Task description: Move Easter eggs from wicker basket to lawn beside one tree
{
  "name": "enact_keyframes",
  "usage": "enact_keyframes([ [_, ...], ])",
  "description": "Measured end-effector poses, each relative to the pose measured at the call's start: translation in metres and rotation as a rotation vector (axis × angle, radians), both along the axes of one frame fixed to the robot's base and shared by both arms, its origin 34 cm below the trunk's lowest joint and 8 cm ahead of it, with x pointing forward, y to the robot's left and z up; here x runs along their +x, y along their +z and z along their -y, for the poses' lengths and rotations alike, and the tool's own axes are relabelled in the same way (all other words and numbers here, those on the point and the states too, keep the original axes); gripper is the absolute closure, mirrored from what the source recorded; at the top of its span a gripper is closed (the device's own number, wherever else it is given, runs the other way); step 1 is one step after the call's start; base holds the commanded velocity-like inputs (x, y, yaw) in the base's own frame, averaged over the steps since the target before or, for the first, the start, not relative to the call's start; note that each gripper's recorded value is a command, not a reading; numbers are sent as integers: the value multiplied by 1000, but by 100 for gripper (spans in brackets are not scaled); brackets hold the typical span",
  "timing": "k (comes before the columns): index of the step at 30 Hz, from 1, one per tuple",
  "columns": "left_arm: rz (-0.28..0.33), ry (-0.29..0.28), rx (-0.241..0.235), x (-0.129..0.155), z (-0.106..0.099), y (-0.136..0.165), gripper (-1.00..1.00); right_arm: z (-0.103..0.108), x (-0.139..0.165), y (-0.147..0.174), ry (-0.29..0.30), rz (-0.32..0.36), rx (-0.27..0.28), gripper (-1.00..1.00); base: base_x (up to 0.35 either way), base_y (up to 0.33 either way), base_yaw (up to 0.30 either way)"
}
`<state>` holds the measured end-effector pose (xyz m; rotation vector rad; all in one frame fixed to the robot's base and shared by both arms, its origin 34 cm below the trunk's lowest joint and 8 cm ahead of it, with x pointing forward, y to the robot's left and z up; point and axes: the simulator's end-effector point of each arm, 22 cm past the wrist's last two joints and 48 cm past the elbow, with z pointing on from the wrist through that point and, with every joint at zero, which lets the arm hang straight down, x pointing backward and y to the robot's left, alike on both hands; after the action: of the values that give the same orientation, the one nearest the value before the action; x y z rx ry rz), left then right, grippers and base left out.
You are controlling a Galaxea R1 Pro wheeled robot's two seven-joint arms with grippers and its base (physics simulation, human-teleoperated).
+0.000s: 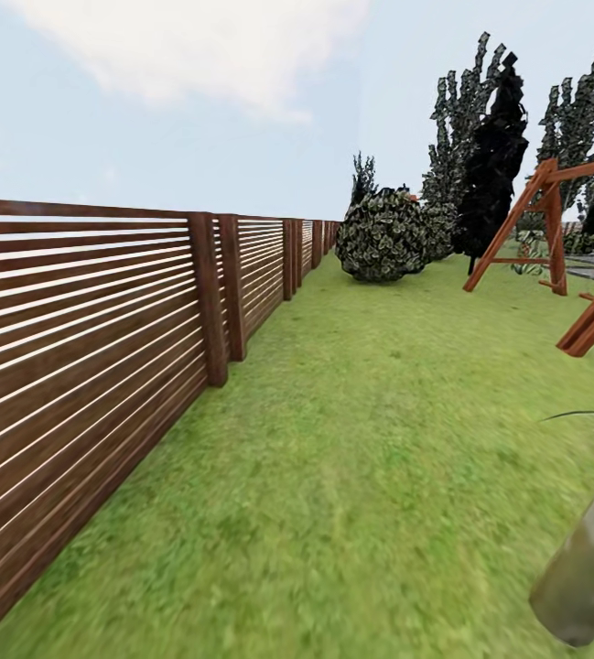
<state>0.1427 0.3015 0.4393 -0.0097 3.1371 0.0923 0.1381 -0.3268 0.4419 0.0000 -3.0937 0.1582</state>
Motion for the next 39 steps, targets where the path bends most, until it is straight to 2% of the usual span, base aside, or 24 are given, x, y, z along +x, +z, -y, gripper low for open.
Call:
enact_keyframes([
  [39, -1, -2, -1, 0, 1, 0, -100, 1, 0, 0, 0, 0, -1, -100, 335, 0, 0],
])
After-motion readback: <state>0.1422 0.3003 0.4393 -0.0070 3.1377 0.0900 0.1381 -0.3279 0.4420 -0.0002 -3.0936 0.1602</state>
